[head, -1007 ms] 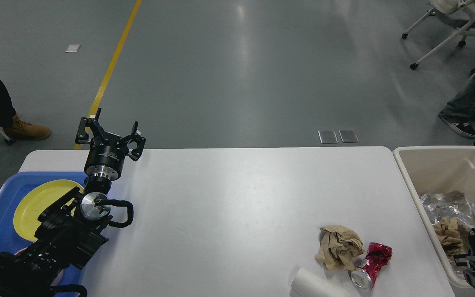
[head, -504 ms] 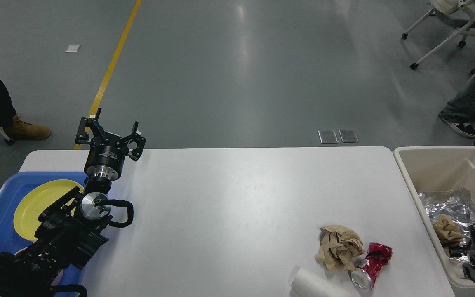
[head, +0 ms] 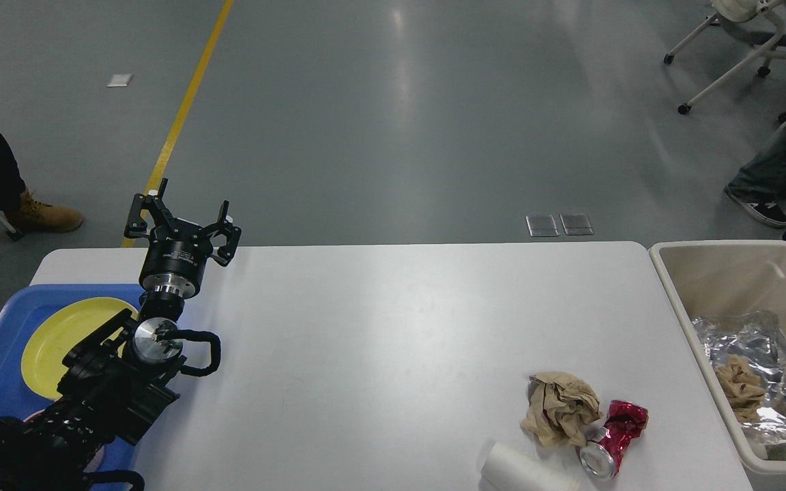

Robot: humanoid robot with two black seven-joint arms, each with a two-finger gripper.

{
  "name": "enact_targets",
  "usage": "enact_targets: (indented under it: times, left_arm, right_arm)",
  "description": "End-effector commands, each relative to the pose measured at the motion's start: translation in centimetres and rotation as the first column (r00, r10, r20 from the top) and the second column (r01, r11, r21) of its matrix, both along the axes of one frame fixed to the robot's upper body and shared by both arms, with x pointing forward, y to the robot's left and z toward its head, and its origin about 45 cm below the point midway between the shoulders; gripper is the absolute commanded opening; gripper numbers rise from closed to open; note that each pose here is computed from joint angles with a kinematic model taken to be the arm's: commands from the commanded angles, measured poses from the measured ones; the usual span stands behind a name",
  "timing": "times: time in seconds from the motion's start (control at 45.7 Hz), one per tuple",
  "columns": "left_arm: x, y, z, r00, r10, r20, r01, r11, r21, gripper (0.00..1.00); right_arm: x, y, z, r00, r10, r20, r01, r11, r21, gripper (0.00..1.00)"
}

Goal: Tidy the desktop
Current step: 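Lower the foil bag into the white bin and release it, then move the right gripper down toward the crumpled brown paper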

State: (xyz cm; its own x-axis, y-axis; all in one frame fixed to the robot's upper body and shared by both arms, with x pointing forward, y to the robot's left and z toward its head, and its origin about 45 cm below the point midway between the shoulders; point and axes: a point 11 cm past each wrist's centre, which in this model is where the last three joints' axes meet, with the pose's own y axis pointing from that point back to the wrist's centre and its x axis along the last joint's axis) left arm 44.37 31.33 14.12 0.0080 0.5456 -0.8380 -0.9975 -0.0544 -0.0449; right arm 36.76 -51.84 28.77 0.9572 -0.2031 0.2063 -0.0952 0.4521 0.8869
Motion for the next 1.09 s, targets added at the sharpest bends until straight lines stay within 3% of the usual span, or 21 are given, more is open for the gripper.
enact_targets:
  times: [0.0, 0.219, 0.416, 0.569, 0.744, 1.073]
  left_arm:
    - [0.0, 0.0, 0.0, 1.0, 0.0, 0.0, 0.0, 1.0, 0.0, 0.96]
    - [0.0, 0.0, 0.0, 1.0, 0.0, 0.0, 0.0, 1.0, 0.0, 0.96]
    - [0.0, 0.0, 0.0, 1.0, 0.0, 0.0, 0.0, 1.0, 0.0, 0.96]
    - [0.0, 0.0, 0.0, 1.0, 0.0, 0.0, 0.0, 1.0, 0.0, 0.96]
    - [0.0, 0.0, 0.0, 1.0, 0.0, 0.0, 0.0, 1.0, 0.0, 0.96]
    - [0.0, 0.0, 0.0, 1.0, 0.0, 0.0, 0.0, 1.0, 0.0, 0.96]
  right_arm:
    - [3.2, 5.1, 5.5, 0.997, 0.08, 0.005, -0.08, 0.996, 0.037, 1.0]
    - [7.9, 15.6, 15.5, 0.949, 0.251, 0.189, -0.258, 0.966, 0.011, 1.0]
    - [7.0, 25.0, 19.7, 0.896, 0.376, 0.236, -0.401, 0.913, 0.068, 1.0]
    - [5.3, 30.4, 20.3, 0.864, 0.453, 0.22, -0.482, 0.87, 0.102, 1.0]
    - [4.9, 31.9, 21.6, 0.843, 0.481, 0.24, -0.513, 0.854, 0.09, 1.0]
    - [4.6, 29.7, 21.6, 0.866, 0.439, 0.24, -0.474, 0.874, 0.111, 1.0]
